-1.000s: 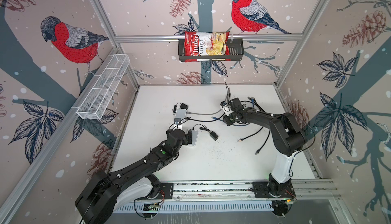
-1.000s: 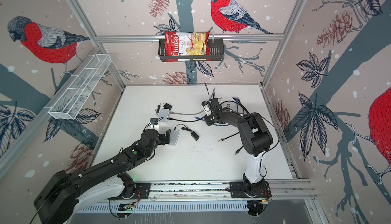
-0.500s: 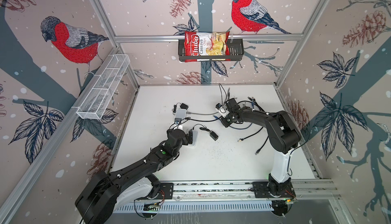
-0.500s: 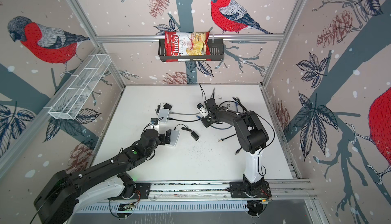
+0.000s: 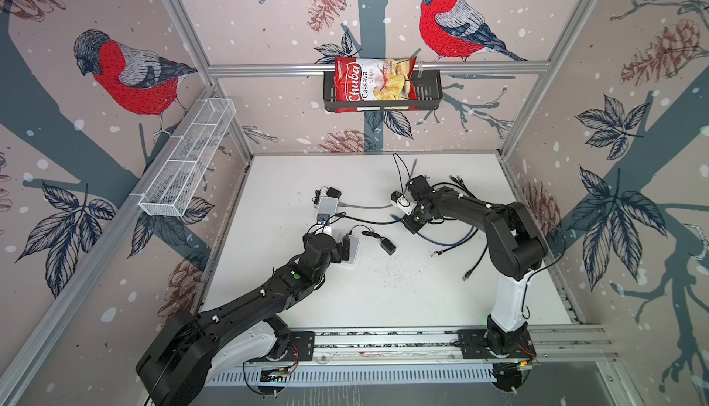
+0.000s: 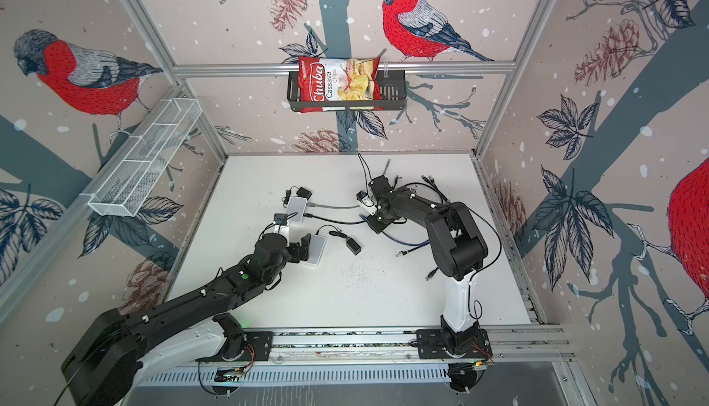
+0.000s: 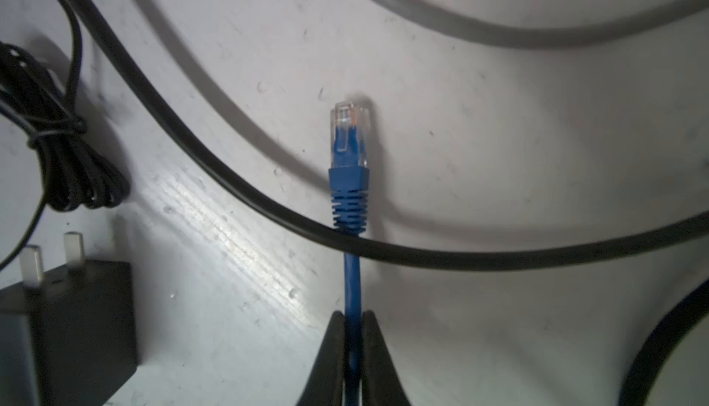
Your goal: Insert the plug into the switch port
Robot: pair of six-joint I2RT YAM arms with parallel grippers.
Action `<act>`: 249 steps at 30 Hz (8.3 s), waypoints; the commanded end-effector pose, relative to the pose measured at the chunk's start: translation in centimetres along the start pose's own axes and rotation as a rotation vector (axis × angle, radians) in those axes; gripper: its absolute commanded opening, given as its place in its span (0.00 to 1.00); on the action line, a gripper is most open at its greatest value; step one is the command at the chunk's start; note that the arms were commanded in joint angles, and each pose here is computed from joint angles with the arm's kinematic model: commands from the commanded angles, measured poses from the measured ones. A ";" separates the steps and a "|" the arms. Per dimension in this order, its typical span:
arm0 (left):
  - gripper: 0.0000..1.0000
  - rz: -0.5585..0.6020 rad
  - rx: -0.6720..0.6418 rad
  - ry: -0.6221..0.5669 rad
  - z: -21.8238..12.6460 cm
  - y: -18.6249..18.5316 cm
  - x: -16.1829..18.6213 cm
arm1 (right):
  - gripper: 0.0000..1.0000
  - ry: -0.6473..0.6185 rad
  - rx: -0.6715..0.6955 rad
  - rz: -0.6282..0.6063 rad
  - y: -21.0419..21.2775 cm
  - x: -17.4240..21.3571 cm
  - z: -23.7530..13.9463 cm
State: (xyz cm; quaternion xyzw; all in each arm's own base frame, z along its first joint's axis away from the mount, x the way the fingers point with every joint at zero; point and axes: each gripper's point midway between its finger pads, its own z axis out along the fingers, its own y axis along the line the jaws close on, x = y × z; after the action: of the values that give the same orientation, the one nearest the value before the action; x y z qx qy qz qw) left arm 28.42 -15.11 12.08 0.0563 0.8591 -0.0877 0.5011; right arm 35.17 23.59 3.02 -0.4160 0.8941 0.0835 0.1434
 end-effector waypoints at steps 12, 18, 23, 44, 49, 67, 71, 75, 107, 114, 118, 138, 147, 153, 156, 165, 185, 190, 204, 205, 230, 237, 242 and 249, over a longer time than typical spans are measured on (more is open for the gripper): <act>0.97 -0.019 -0.001 -0.034 -0.1 0.0 -0.7 | 0.14 -0.121 -0.072 0.012 0.2 -4.2 -3.5; 0.97 -0.020 -0.005 -0.025 0.0 0.1 -0.4 | 0.12 -0.130 -0.066 0.063 -1.5 -6.7 -4.8; 0.97 -0.022 -0.012 -0.034 -0.1 0.4 -0.4 | 0.23 -0.078 -0.098 0.039 -0.4 -4.6 -4.0; 0.96 0.004 -0.020 -0.017 0.2 0.2 -0.7 | 0.28 -0.138 -0.063 0.258 -1.2 -2.0 2.4; 0.97 0.003 -0.023 -0.014 0.1 0.2 -0.6 | 0.29 -0.282 -0.060 0.259 -1.4 -5.1 1.4; 0.97 0.002 -0.029 0.004 0.4 0.3 -0.1 | 0.35 -0.374 -0.144 0.158 -1.1 -11.5 1.3; 0.97 0.001 -0.034 0.008 0.3 0.4 0.0 | 0.35 -0.376 -0.088 0.126 -1.6 -10.7 0.1; 0.97 0.001 -0.039 0.005 0.2 0.6 0.0 | 0.35 -0.296 -0.024 0.080 -1.8 -7.7 -0.1; 0.97 -0.007 -0.047 0.002 0.1 0.8 0.0 | 0.10 -0.227 -0.037 -0.001 -0.1 -6.3 4.5; 0.97 -0.001 -0.048 0.005 0.1 0.8 0.1 | 0.03 -0.195 -0.176 -0.029 1.1 -6.1 2.7; 0.97 -0.001 -0.047 0.000 0.1 0.8 0.0 | 0.03 -0.170 -0.279 -0.048 2.0 -5.4 1.2; 0.97 -0.001 -0.042 0.002 0.4 0.6 0.1 | 0.05 -0.211 -0.669 -0.110 5.7 -6.5 -1.7; 0.96 -0.002 -0.034 0.001 0.6 0.3 0.1 | 0.06 -0.153 -0.501 0.010 2.2 -6.8 0.1; 0.96 0.045 0.034 -0.024 1.4 -1.3 -0.6 | 0.06 -0.239 -0.497 0.066 1.3 -8.1 -1.7; 0.96 0.093 0.057 -0.061 2.0 -2.1 -1.6 | 0.06 -0.265 -0.510 0.066 1.6 -8.8 -2.5; 0.96 0.324 0.141 -0.092 6.0 -6.3 -3.6 | 0.06 -0.274 -0.507 0.078 1.5 -9.1 -2.7; 0.96 0.626 0.049 0.053 14.3 -9.0 -2.1 | 0.06 -0.284 -0.493 0.075 1.2 -9.1 -3.1; 0.96 0.609 -0.058 0.052 16.1 -7.7 -3.1 | 0.06 -0.280 -0.490 0.074 1.3 -8.9 -3.1; 0.96 0.513 -0.096 0.007 17.7 -7.0 -7.1 | 0.06 -0.253 -0.440 0.081 1.1 -7.5 -1.9; 0.96 0.506 -0.079 0.015 17.7 -7.1 -7.0 | 0.06 -0.263 -0.421 0.080 0.9 -7.5 -2.1; 0.96 0.212 0.015 -0.003 10.9 -5.2 -9.2 | 0.06 -0.419 -0.055 -0.219 8.5 -6.5 -6.9; 0.96 0.076 -0.089 0.058 6.5 -0.6 -6.2 | 0.07 -0.399 -0.095 -0.294 13.4 -5.5 -6.3; 0.96 0.004 -0.075 0.100 4.2 0.5 -3.5 | 0.07 -0.387 -0.145 -0.337 16.6 -4.3 -5.0; 0.96 -0.094 -0.069 0.162 3.7 1.9 -0.1 | 0.07 -0.341 -0.183 -0.325 17.7 -2.5 -2.1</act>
State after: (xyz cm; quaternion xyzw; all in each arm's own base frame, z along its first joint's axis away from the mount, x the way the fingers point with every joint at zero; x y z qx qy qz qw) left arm 32.41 -14.15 11.07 0.0291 0.8947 -0.0542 0.4425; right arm 22.57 35.47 6.55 -0.5528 0.7684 0.1965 0.2557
